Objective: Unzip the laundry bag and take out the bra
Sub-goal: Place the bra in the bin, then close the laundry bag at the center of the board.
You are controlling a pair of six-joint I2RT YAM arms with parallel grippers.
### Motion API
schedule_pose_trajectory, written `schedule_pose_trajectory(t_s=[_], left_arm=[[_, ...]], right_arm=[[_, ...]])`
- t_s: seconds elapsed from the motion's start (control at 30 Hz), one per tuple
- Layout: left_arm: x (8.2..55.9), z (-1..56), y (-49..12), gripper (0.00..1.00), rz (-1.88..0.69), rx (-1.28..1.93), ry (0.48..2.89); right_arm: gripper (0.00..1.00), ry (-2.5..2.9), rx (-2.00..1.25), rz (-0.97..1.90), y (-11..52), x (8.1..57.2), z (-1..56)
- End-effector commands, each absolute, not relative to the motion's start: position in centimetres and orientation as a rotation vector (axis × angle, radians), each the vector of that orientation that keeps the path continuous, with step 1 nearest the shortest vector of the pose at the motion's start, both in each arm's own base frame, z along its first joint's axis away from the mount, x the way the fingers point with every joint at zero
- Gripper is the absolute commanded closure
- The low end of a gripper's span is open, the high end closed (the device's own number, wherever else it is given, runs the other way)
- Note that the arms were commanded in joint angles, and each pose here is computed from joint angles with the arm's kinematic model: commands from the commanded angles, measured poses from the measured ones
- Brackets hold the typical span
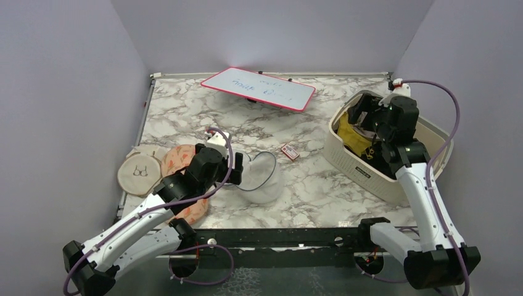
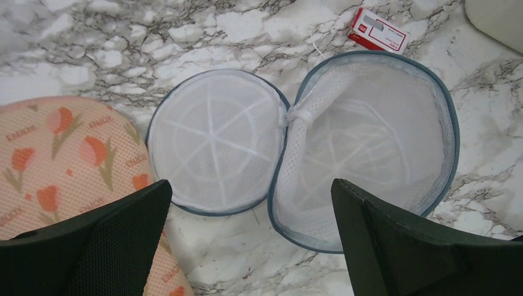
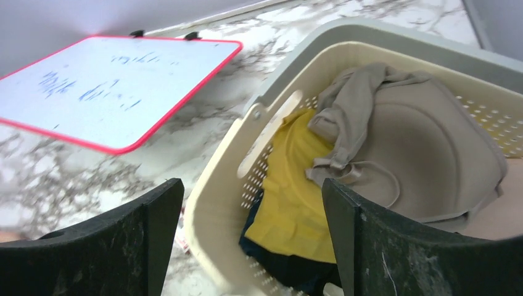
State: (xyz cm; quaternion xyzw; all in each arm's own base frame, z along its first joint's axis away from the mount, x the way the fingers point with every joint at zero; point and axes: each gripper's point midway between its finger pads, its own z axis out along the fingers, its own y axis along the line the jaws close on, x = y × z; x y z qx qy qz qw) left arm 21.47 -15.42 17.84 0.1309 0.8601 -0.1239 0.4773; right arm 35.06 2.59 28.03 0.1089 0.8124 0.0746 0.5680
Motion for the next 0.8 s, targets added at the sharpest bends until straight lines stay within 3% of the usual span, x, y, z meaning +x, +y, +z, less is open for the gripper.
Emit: schedule_pose_trajectory(t_s=[0.0,0.33,0.4,0.5,0.57,0.67,0.77], left_arm=[[21.5,17.5,-15.6,0.01,-0.393,0.102,2.128],[22.6,12.3,-14.2,0.01,-0.61,-0.325,2.342],[22.4,11.4,-14.2,0.11,-0.659,-0.432,2.338],[22.1,10.9,-13.5,0.47,-0.707,-0.634,2.267],[21.8,10.1,-12.8,0.61,-0.733,-0.756,2.207],[21.3,8.6,-12.1,0.63,-0.759,-0.886,2.148],[20.8,7.0,-11.9,0.57,-0.741,-0.926,2.168]], right_arm=[[0.19,1.908,0.084,0.333,5.6,33.1,28.0],[0.19,1.929,0.001,0.445,7.6,31.8,26.2],[0.19,1.919,-0.013,0.467,7.9,31.7,26.4],[0.2,1.906,-0.019,0.471,8.0,31.6,26.5],[0.2,1.906,-0.015,0.468,8.0,31.6,26.3],[0.21,1.902,-0.015,0.468,7.9,31.5,26.2],[0.21,1.893,-0.018,0.468,7.9,31.4,26.6]])
